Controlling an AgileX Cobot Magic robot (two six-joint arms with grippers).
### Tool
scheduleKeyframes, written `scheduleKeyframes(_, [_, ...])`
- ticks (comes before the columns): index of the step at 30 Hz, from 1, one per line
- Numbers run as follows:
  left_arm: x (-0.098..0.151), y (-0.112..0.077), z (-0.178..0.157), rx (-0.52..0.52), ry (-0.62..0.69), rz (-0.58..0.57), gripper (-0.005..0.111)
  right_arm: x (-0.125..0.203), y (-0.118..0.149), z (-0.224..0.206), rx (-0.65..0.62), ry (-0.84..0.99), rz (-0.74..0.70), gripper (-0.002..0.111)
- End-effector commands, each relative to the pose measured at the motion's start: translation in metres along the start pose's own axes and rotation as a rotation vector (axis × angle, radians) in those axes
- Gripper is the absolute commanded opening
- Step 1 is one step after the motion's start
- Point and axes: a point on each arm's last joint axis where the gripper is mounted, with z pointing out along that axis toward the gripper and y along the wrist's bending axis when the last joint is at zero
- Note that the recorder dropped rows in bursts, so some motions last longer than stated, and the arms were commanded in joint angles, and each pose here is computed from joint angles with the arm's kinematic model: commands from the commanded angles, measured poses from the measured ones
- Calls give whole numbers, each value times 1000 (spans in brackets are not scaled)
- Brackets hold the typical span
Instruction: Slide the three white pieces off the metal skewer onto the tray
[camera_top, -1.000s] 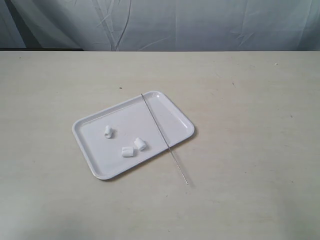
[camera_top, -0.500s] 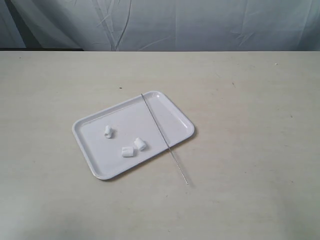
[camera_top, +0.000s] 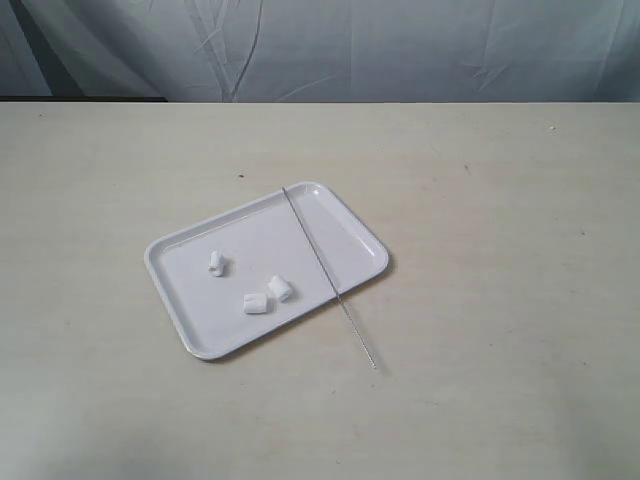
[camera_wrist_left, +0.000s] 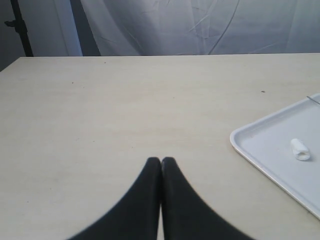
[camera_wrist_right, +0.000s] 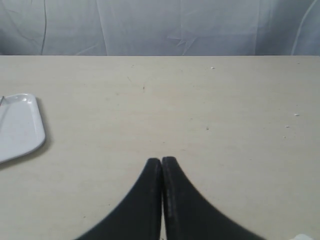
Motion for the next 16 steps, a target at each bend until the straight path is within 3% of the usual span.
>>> scheduleKeyframes(1, [0,0,0,-2,-7,-2,0,0,0,0,5,-7,0,0])
scheduleKeyframes(16, [0,3,0,-38,-5,-84,0,0,0,0,5,-9,0,0])
